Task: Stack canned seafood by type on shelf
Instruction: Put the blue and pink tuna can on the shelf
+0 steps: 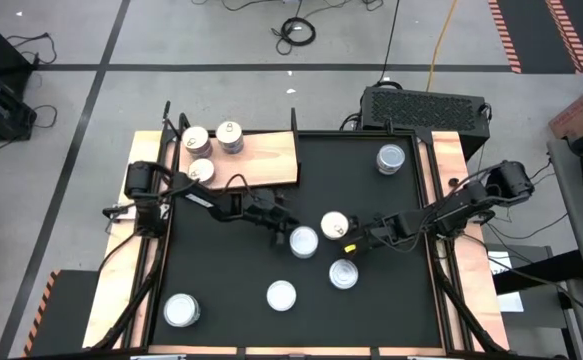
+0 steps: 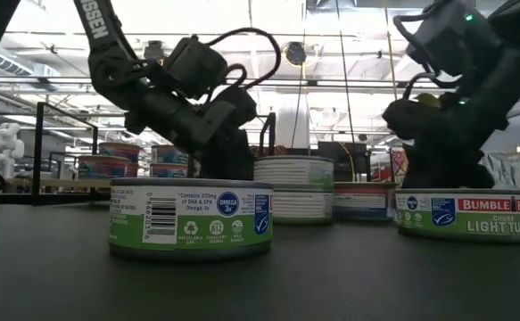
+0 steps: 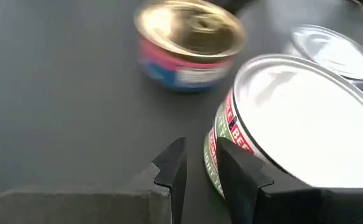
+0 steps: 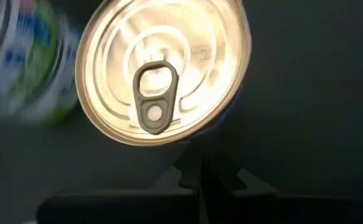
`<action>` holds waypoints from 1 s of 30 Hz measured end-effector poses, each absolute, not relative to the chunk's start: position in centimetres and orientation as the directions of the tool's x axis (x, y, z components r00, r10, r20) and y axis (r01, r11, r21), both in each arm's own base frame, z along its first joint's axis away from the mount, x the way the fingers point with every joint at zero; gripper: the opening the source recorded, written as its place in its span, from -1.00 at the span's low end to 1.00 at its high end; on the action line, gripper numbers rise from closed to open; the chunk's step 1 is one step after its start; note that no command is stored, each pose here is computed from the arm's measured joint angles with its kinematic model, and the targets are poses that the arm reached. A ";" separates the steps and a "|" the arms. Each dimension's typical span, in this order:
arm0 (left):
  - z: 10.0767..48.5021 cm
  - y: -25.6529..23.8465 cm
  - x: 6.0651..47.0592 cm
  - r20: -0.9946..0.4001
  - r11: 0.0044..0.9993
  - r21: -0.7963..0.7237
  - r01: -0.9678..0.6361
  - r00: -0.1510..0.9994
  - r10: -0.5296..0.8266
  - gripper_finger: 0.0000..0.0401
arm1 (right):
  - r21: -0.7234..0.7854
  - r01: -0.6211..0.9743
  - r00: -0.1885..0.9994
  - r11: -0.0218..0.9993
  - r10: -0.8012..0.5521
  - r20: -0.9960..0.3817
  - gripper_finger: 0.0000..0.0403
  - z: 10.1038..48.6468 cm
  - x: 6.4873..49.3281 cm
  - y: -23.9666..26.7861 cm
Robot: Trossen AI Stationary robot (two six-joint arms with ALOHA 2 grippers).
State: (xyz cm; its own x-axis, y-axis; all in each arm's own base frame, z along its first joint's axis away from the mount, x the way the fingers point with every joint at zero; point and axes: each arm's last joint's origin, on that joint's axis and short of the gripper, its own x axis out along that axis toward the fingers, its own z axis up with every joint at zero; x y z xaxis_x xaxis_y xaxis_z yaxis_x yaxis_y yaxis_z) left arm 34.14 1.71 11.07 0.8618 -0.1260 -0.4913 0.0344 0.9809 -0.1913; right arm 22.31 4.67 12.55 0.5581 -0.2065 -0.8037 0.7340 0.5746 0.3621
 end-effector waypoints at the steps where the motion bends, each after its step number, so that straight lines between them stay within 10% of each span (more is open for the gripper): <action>1: 11.1 1.3 34.1 -0.493 0.981 -0.191 0.045 0.859 -0.136 -0.55 | 0.364 0.729 0.566 0.579 -0.211 -0.797 -1.00 12.6 22.5 4.4; 30: 11.4 1.6 32.3 -0.678 0.990 -0.117 -0.075 0.735 -0.025 -0.55 | 0.383 0.568 0.780 0.728 -0.328 -0.534 -1.00 14.7 26.0 0.6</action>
